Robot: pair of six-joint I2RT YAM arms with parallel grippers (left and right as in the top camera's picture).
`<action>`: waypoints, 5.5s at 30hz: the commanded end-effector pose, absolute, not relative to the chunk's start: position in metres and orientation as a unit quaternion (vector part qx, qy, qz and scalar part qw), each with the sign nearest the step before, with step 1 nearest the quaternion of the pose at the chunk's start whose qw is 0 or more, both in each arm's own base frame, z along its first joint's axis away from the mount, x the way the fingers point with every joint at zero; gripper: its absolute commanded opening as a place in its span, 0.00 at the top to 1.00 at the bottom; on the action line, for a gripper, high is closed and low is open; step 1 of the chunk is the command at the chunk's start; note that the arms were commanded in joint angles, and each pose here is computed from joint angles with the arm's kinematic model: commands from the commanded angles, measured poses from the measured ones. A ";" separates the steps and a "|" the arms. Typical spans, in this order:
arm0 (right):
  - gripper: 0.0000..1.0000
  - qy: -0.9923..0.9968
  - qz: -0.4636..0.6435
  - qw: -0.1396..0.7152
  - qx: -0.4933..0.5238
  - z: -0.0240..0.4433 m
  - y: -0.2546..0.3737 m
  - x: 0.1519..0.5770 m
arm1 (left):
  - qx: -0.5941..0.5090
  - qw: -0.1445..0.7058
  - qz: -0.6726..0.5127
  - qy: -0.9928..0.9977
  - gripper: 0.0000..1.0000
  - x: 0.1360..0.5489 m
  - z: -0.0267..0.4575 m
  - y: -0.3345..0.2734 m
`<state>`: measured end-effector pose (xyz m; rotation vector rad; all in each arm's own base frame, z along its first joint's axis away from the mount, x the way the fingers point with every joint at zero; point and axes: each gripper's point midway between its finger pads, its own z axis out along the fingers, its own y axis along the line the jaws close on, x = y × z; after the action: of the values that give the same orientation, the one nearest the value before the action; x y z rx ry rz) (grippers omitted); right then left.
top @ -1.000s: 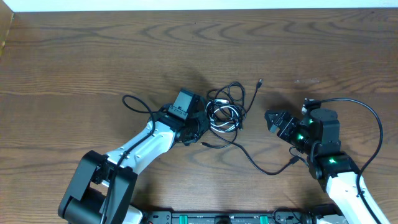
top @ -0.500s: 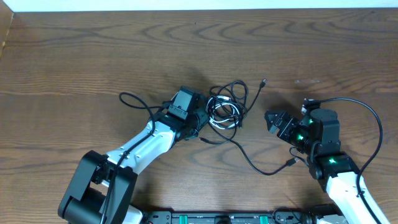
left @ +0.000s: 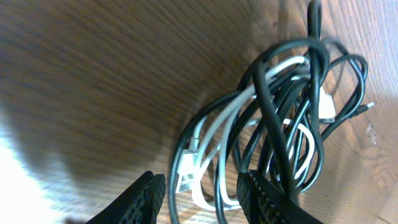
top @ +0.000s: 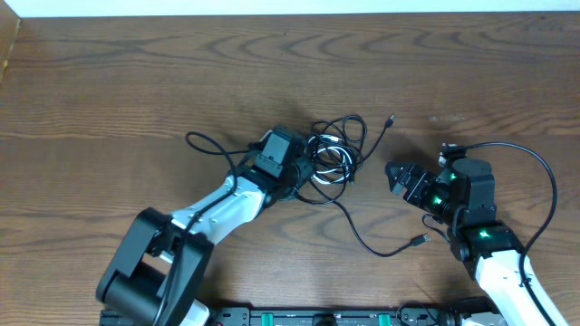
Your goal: Untangle cables
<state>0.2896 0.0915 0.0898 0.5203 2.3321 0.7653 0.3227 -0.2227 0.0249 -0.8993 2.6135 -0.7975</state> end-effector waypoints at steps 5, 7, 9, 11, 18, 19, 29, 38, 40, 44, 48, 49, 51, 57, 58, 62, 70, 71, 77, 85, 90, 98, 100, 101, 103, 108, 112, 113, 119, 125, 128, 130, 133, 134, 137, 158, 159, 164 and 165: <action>0.26 0.903 0.294 0.283 0.134 0.067 0.110 0.289 | -0.308 0.154 -0.268 0.900 0.55 0.330 0.020 -0.222; 0.25 0.904 0.298 0.284 0.116 0.063 0.119 0.292 | -0.309 0.160 -0.264 0.900 0.55 0.332 0.020 -0.220; 0.25 0.903 0.300 0.294 0.092 0.061 0.128 0.298 | -0.310 0.164 -0.261 0.899 0.55 0.333 0.020 -0.219; 0.25 0.898 0.308 0.304 0.078 0.061 0.137 0.304 | -0.307 0.167 -0.259 0.900 0.56 0.333 0.020 -0.218; 0.28 0.900 0.299 0.309 0.073 0.039 0.157 0.315 | -0.308 0.169 -0.255 0.901 0.56 0.333 0.018 -0.217; 0.30 0.900 0.301 0.306 0.082 0.035 0.158 0.317 | -0.308 0.169 -0.255 0.901 0.55 0.333 0.018 -0.217; 0.36 0.901 0.321 0.264 0.124 0.018 0.186 0.340 | -0.308 0.168 -0.255 0.901 0.56 0.333 0.018 -0.217; 0.69 0.903 0.299 0.218 0.219 -0.010 0.180 0.343 | -0.308 0.169 -0.256 0.901 0.56 0.334 0.019 -0.217; 0.78 0.902 0.296 0.212 0.234 -0.012 0.177 0.342 | -0.307 0.170 -0.258 0.900 0.55 0.335 0.020 -0.218; 0.88 0.902 0.296 0.211 0.233 -0.012 0.178 0.342 | -0.302 0.174 -0.264 0.899 0.55 0.335 0.022 -0.222; 0.88 0.902 0.296 0.211 0.233 -0.012 0.178 0.342 | -0.294 0.177 -0.268 0.900 0.55 0.334 0.023 -0.229; 0.88 0.902 0.297 0.211 0.233 -0.012 0.178 0.341 | -0.294 0.178 -0.266 0.901 0.56 0.333 0.022 -0.229; 0.88 0.902 0.299 0.209 0.232 -0.012 0.179 0.341 | -0.294 0.182 -0.257 0.902 0.56 0.333 0.018 -0.228; 0.86 0.902 0.298 0.209 0.231 -0.012 0.179 0.341 | -0.300 0.188 -0.238 0.904 0.56 0.335 0.008 -0.222; 0.86 0.902 0.298 0.210 0.230 -0.012 0.179 0.341 | -0.300 0.188 -0.238 0.904 0.55 0.335 0.007 -0.222; 0.85 0.903 0.298 0.210 0.228 -0.012 0.179 0.341 | -0.299 0.193 -0.245 0.902 0.56 0.340 0.003 -0.226; 0.82 0.904 0.296 0.212 0.223 -0.012 0.179 0.341 | -0.280 0.241 -0.276 0.887 0.55 0.361 0.019 -0.235; 0.82 0.904 0.297 0.212 0.223 -0.012 0.179 0.341 | -0.278 0.244 -0.273 0.888 0.56 0.361 0.019 -0.234; 0.83 0.904 0.300 0.208 0.221 -0.012 0.180 0.340 | -0.278 0.250 -0.267 0.888 0.55 0.362 0.019 -0.231; 0.99 0.912 0.327 0.128 0.212 -0.020 0.194 0.311 | -0.276 0.267 -0.288 0.877 0.55 0.372 0.029 -0.237; 0.99 0.914 0.320 -0.005 0.249 -0.035 0.194 0.262 | -0.289 0.278 -0.292 0.868 0.56 0.382 0.033 -0.226; 0.99 0.915 0.287 -0.105 0.262 -0.043 0.175 0.217 | -0.296 0.260 -0.309 0.866 0.56 0.394 0.033 -0.204; 0.99 0.917 0.289 -0.098 0.257 -0.043 0.170 0.220 | -0.277 0.262 -0.308 0.872 0.56 0.397 0.033 -0.199; 0.99 0.917 0.290 -0.095 0.258 -0.043 0.168 0.222 | -0.266 0.262 -0.309 0.875 0.56 0.398 0.034 -0.197; 0.99 0.918 0.293 -0.086 0.254 -0.043 0.162 0.227 | -0.249 0.258 -0.316 0.878 0.56 0.399 0.035 -0.193; 0.99 0.925 0.305 -0.055 0.217 -0.042 0.141 0.238 | -0.222 0.255 -0.338 0.878 0.56 0.406 0.042 -0.176; 0.99 0.931 0.311 -0.020 0.189 -0.037 0.122 0.251 | -0.213 0.247 -0.364 0.873 0.56 0.409 0.049 -0.164; 0.99 0.934 0.311 -0.012 0.175 -0.034 0.117 0.253 | -0.209 0.243 -0.371 0.871 0.56 0.409 0.050 -0.163; 0.84 0.957 0.275 0.034 0.090 -0.007 0.099 0.264 | -0.159 0.232 -0.407 0.869 0.56 0.403 0.058 -0.164; 0.62 0.964 0.232 0.118 0.062 0.047 0.084 0.288 | -0.134 0.233 -0.413 0.870 0.55 0.401 0.060 -0.168; 0.54 0.956 0.232 0.176 0.043 0.079 0.086 0.296 | -0.126 0.240 -0.414 0.869 0.56 0.401 0.065 -0.168; 0.52 0.951 0.234 0.199 0.027 0.093 0.091 0.296 | -0.114 0.251 -0.413 0.868 0.55 0.402 0.072 -0.168; 0.50 0.946 0.240 0.216 -0.002 0.105 0.105 0.293 | -0.097 0.270 -0.410 0.866 0.55 0.401 0.086 -0.167; 0.50 0.945 0.244 0.218 -0.017 0.108 0.113 0.291 | -0.093 0.275 -0.406 0.866 0.55 0.400 0.092 -0.166; 0.50 0.940 0.256 0.219 -0.061 0.112 0.140 0.284 | -0.084 0.299 -0.374 0.874 0.55 0.394 0.108 -0.156; 0.36 0.933 0.081 0.268 -0.227 0.061 0.212 0.283 | -0.168 0.381 -0.150 0.897 0.49 0.340 0.165 -0.062; 0.36 0.933 0.082 0.269 -0.227 0.058 0.214 0.285 | -0.168 0.377 -0.148 0.898 0.49 0.339 0.164 -0.062; 0.43 0.933 0.082 0.270 -0.223 0.051 0.216 0.289 | -0.170 0.361 -0.143 0.906 0.49 0.332 0.157 -0.061; 0.45 0.934 0.082 0.269 -0.220 0.051 0.215 0.290 | -0.170 0.356 -0.141 0.908 0.49 0.330 0.155 -0.060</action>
<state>0.2821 0.2178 0.0486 -0.6065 2.5369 0.2664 0.3325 -0.0652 0.1576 -0.4399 2.3337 -0.3993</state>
